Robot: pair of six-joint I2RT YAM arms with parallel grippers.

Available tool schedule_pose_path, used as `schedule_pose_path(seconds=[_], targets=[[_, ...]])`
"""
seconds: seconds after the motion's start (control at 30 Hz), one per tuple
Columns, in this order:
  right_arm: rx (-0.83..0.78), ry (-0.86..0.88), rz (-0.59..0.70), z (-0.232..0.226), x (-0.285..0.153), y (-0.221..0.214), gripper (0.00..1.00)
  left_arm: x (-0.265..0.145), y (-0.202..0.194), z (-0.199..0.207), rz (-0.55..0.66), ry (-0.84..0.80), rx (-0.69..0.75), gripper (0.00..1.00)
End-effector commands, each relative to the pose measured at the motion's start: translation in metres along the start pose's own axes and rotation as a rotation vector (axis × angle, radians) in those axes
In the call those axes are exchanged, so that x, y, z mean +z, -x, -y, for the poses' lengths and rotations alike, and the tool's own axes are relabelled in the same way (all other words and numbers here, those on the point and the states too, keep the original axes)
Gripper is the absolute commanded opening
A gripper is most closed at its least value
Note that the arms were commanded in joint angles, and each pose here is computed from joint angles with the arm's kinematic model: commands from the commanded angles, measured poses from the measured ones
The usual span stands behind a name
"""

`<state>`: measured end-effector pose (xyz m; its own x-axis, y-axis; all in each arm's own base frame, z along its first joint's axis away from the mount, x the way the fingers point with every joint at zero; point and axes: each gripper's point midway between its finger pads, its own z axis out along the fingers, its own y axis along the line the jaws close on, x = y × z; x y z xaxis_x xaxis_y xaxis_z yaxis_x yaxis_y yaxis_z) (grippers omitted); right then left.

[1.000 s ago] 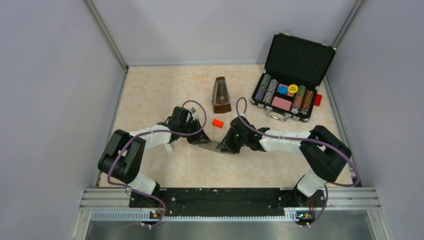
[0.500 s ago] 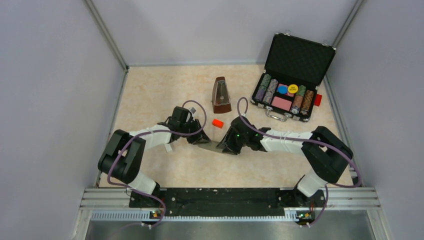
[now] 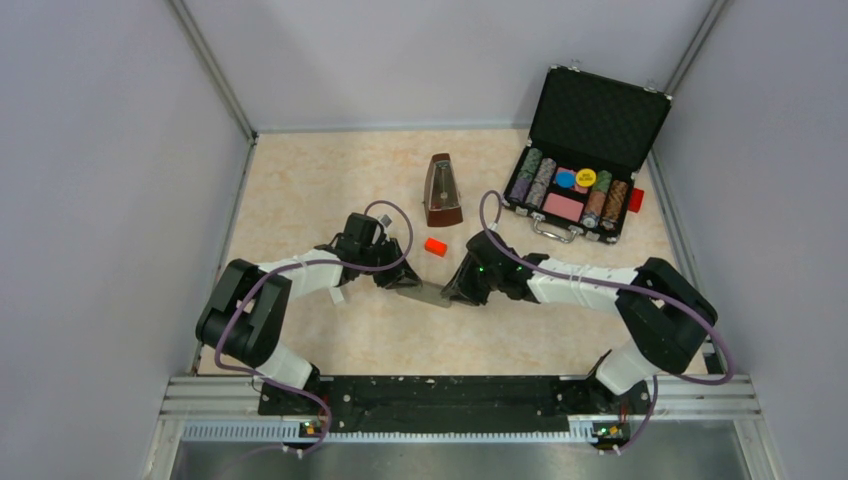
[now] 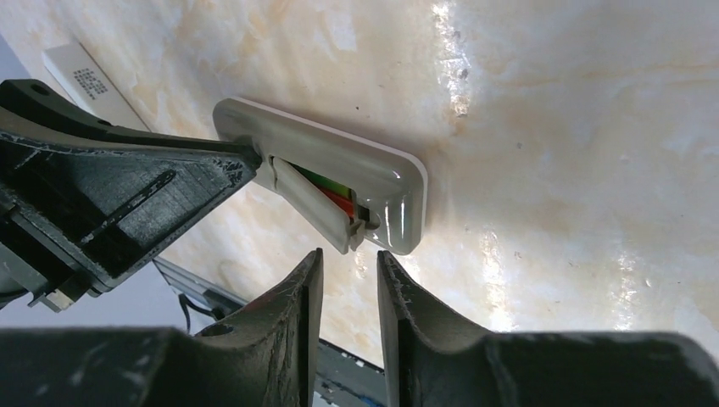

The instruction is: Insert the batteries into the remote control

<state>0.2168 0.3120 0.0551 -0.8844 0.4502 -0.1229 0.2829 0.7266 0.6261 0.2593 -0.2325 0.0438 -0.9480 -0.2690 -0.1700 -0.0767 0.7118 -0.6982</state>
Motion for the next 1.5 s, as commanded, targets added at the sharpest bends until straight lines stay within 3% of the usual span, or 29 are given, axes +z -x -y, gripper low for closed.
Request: schedule_pose_path(seconds=[0.0,0.37,0.67,1.1,1.47], targets=[[-0.04,0.038,0.026,-0.023,-0.003,0.013,0.28,0.0,0.002,-0.005,0.018,0.022,0.008,0.24],[-0.063,0.035,0.014,-0.027,0.004,0.013,0.21,0.0,0.003,-0.005,0.018,0.022,0.012,0.24],[-0.078,0.049,0.059,-0.033,-0.007,0.021,0.28,0.0,0.004,-0.005,0.021,0.024,0.012,0.24],[-0.043,0.09,0.1,-0.036,-0.013,0.025,0.29,-0.001,0.004,-0.004,0.021,0.027,0.016,0.24],[-0.128,-0.035,0.098,-0.014,-0.012,0.024,0.32,-0.001,0.005,-0.004,0.025,0.028,0.016,0.24]])
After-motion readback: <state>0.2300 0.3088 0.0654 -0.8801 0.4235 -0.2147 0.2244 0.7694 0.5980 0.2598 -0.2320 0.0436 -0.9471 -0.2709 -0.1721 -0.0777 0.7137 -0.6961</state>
